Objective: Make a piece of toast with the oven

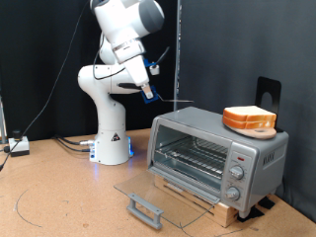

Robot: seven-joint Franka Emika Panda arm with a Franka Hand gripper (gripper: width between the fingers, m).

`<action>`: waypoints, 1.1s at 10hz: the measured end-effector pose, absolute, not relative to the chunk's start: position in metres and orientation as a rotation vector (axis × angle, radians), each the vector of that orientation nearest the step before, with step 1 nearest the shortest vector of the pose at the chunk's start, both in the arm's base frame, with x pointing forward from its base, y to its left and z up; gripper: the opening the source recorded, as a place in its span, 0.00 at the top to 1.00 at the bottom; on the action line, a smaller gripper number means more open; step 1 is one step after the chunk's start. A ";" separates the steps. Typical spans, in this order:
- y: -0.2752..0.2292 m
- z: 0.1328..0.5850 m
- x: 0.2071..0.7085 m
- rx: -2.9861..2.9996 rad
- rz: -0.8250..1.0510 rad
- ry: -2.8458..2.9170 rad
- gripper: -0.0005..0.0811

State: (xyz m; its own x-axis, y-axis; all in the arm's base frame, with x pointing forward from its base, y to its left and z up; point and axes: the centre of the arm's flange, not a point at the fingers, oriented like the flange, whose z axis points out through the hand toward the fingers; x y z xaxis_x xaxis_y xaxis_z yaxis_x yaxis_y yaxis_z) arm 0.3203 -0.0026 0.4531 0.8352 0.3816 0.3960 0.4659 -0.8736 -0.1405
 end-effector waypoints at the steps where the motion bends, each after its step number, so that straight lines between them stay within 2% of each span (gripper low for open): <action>1: 0.011 0.454 0.327 -2.830 -0.477 -0.716 0.51; 5: 0.055 0.451 0.356 -2.868 -0.249 -0.743 0.51; 8: 0.055 0.453 0.360 -2.880 -0.322 -0.740 0.51; 11: 0.064 0.450 0.360 -2.891 -0.314 -0.749 0.51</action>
